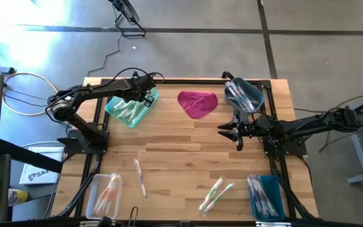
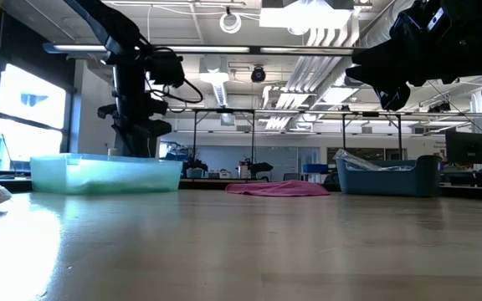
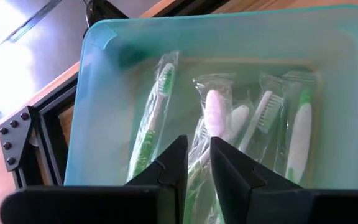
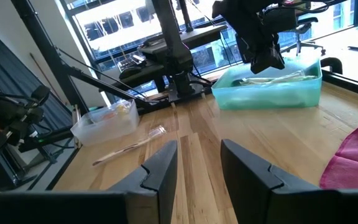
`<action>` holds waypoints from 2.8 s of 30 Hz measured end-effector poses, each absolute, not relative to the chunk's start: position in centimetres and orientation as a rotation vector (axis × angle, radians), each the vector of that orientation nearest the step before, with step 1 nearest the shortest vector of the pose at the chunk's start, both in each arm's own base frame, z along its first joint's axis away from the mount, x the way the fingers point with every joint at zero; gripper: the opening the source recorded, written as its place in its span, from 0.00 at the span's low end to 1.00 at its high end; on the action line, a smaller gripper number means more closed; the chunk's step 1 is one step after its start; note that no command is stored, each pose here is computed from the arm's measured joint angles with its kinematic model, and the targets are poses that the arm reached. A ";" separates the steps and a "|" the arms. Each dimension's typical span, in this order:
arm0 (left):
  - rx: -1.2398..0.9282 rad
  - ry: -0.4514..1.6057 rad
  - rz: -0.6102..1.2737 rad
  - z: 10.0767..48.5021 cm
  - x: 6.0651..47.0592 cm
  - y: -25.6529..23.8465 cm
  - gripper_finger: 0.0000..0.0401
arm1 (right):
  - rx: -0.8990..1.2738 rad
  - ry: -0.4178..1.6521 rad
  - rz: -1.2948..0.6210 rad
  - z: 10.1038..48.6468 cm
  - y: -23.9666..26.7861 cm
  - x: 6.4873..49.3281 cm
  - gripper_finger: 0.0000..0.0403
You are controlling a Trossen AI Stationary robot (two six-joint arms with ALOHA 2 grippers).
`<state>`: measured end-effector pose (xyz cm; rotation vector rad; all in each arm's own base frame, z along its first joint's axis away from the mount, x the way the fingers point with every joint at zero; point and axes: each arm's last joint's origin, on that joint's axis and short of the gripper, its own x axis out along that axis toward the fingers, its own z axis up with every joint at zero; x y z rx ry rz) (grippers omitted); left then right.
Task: Pick & Place Toothbrushes
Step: Put the purple toothbrush to the dark blue bin bin
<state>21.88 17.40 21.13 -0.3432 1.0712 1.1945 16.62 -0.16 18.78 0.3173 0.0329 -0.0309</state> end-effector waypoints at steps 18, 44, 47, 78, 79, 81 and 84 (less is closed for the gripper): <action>-0.214 1.263 0.882 20.6 24.1 11.4 0.16 | 0.310 0.038 -0.035 18.7 -0.2 16.6 0.29; 0.085 1.158 0.743 21.0 26.9 3.0 0.16 | 0.312 0.038 -0.036 18.7 -0.2 16.6 0.29; 0.056 1.109 0.725 21.1 27.4 3.0 0.16 | 0.310 0.038 -0.036 18.7 -0.2 16.6 0.29; -0.478 1.146 0.320 21.3 27.0 -6.3 0.16 | 0.318 0.044 -0.030 18.7 -0.2 16.6 0.29; -0.510 1.158 0.309 21.3 26.9 -6.8 0.16 | 0.321 0.044 -0.030 18.7 -0.2 16.6 0.29; -0.579 1.196 0.299 21.2 26.5 -7.7 0.16 | 0.336 0.043 -0.031 18.7 -0.2 16.6 0.29; -0.704 1.246 0.303 21.2 26.0 -8.9 0.16 | 0.344 0.043 -0.030 18.7 -0.2 16.6 0.29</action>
